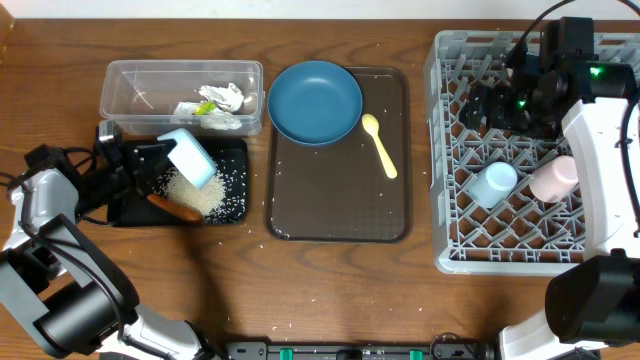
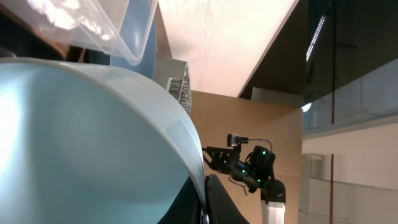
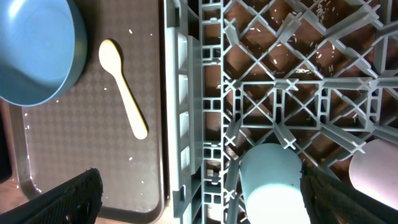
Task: Sort waste into correct bins and load items into the dishwasher rack
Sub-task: 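Carry the bowl left and tip the rice onto the black tray, then bring the emptied bowl back and set it on the brown tray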
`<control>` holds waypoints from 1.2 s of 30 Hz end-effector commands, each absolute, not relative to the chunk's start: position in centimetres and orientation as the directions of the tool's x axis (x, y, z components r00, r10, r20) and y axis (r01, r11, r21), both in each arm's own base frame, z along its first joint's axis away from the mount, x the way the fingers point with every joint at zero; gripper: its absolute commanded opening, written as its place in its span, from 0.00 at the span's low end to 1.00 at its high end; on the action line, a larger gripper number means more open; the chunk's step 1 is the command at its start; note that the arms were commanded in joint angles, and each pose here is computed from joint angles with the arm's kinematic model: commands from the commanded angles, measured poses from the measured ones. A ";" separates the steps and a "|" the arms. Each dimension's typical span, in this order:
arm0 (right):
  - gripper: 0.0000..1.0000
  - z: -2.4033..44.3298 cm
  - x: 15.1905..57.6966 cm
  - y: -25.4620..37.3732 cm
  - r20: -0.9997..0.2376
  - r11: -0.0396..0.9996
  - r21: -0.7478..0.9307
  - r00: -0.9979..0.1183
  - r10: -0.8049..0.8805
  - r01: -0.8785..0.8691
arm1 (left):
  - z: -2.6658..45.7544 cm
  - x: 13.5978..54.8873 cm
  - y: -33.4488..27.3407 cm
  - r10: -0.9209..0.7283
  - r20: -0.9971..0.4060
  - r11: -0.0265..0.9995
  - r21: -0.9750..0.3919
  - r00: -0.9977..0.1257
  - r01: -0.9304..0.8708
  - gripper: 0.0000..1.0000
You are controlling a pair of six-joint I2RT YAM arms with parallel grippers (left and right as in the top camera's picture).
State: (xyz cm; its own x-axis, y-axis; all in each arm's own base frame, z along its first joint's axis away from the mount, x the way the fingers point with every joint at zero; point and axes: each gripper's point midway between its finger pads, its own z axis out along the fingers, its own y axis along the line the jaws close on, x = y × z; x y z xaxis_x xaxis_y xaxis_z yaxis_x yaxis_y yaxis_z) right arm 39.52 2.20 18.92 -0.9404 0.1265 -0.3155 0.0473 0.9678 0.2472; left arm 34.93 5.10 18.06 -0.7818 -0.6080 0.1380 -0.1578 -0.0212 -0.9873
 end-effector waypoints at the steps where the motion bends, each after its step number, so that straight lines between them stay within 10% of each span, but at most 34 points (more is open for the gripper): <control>1: 0.99 20.4 39.6 1.9 -0.360 0.970 0.241 -0.926 0.115 0.027 | 18.5 35.0 5.1 -0.606 0.137 -0.042 -0.989 -0.784 -0.141 0.06; 11: 0.99 20.5 39.7 1.9 -0.365 0.971 0.239 -0.925 0.108 0.020 | 20.4 34.7 4.0 -0.592 0.067 0.003 -0.996 -0.803 -0.086 0.06; 18: 0.99 20.5 39.9 1.9 -0.372 0.971 0.239 -0.922 0.109 0.018 | 22.8 33.2 0.0 -0.513 -0.180 0.316 -0.949 -0.839 0.010 0.06; 27: 0.99 20.6 39.9 2.0 -0.373 0.971 0.239 -0.922 0.107 0.016 | 19.8 31.6 -10.6 -0.080 -0.434 0.782 -0.585 -0.897 0.213 0.06; 36: 0.99 20.5 39.8 2.0 -0.370 0.971 0.239 -0.923 0.107 0.017 | 13.1 29.8 -19.9 0.352 -0.428 0.865 -0.190 -0.832 0.464 0.06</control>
State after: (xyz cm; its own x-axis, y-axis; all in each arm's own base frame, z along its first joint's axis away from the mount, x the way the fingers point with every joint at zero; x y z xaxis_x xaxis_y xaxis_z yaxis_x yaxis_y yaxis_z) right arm 39.76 2.20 19.01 -0.9375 0.1183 -0.3273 0.0368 0.9689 0.2448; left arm 28.84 -20.60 15.79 -0.8565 0.2741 -0.4373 0.4583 0.7936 -0.4001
